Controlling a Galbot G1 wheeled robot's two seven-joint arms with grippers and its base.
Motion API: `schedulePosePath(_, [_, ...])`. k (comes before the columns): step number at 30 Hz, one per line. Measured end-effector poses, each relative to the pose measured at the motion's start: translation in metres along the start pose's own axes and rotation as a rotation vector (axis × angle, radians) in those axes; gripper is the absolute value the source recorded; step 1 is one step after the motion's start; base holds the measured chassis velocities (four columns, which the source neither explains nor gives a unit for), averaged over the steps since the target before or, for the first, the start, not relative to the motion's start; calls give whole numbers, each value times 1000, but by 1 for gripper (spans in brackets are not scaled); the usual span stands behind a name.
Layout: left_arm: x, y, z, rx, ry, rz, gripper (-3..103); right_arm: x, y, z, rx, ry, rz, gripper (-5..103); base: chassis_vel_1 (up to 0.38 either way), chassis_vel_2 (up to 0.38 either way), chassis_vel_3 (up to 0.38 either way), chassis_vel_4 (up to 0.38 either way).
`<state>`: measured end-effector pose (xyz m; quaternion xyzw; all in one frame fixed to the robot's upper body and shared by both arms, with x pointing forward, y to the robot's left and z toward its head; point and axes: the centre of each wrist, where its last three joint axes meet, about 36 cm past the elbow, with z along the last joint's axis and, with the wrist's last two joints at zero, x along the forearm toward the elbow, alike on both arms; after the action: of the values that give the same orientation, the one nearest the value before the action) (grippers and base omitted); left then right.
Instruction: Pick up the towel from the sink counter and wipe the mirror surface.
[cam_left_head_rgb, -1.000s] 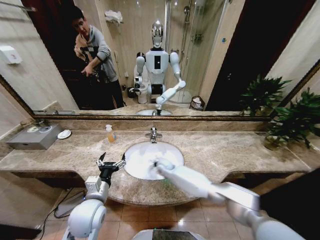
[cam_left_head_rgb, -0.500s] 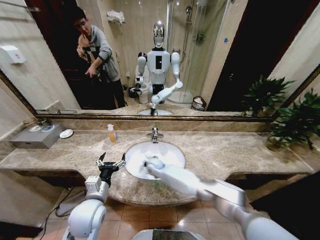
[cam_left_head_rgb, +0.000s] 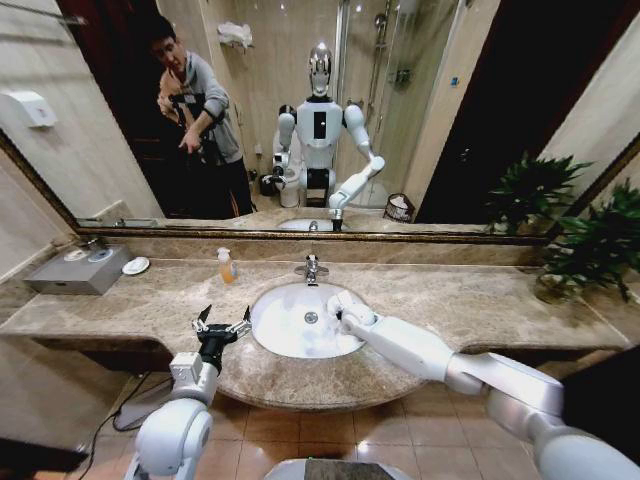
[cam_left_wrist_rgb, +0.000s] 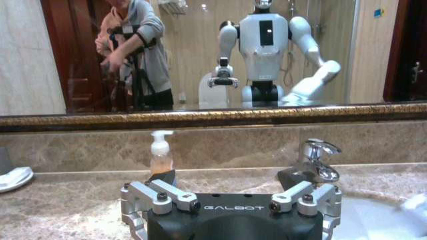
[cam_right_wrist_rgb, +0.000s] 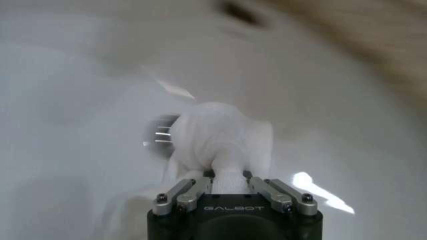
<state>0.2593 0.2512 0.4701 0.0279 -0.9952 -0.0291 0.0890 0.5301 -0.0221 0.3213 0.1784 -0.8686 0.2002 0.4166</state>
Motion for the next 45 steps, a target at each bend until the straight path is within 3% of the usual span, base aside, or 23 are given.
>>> schedulePosePath(1, [0,0,0,0,0,0,100,7,33,-16,-12,-14,-69,15,0,0,0,0])
schedulePosePath(3, [0,0,0,0,0,0,100,22,71,-39,-41,-20,-154,15,0,0,0,0])
schedulePosePath(7, [0,0,0,0,0,0,100,35,91,-54,-73,-14,-216,15,13,5,0,-1])
schedulePosePath(10, [0,0,0,0,0,0,100,31,84,-46,-80,6,-205,15,35,11,-5,-6])
schedulePosePath(11, [0,0,0,0,0,0,100,22,65,-29,-82,30,-167,15,0,0,0,0])
schedulePosePath(12, [0,0,0,0,0,0,100,22,65,-29,-82,30,-167,15,0,0,0,0])
schedulePosePath(13, [0,0,0,0,0,0,100,17,50,-19,-82,43,-138,15,0,0,0,0])
schedulePosePath(14, [0,0,0,0,0,0,100,13,31,-8,-82,55,-106,15,0,0,0,0])
schedulePosePath(15, [0,0,0,0,0,0,100,8,-8,11,-83,78,-38,15,0,0,0,0])
schedulePosePath(16, [0,0,0,0,0,0,100,8,-8,11,-83,78,-38,15,0,0,0,0])
schedulePosePath(19, [0,0,0,0,0,0,100,16,-75,38,-60,74,63,15,0,0,0,0])
schedulePosePath(21, [0,0,0,0,0,0,100,20,-83,39,-65,71,71,15,0,0,0,0])
schedulePosePath(23, [0,0,0,0,0,0,100,39,-104,37,-113,38,64,15,0,0,0,0])
schedulePosePath(30, [0,0,0,0,0,0,100,97,-110,12,-179,-109,9,15,-49,-28,-8,-11])
schedulePosePath(33, [0,0,0,0,0,0,100,131,-129,15,-214,-194,25,15,0,0,0,0])
schedulePosePath(36, [0,0,0,0,0,0,100,169,-173,31,-259,-249,91,15,0,0,0,0])
schedulePosePath(37, [0,0,0,0,0,0,100,178,-189,39,-263,-257,116,15,0,0,0,0])
schedulePosePath(38, [0,0,0,0,0,0,100,178,-189,39,-263,-257,116,15,0,0,0,0])
schedulePosePath(41, [0,0,0,0,0,0,100,200,-234,69,-278,-254,181,15,0,0,0,0])
schedulePosePath(45, [0,0,0,0,0,0,100,208,-257,97,-305,-234,224,15,0,0,0,0])
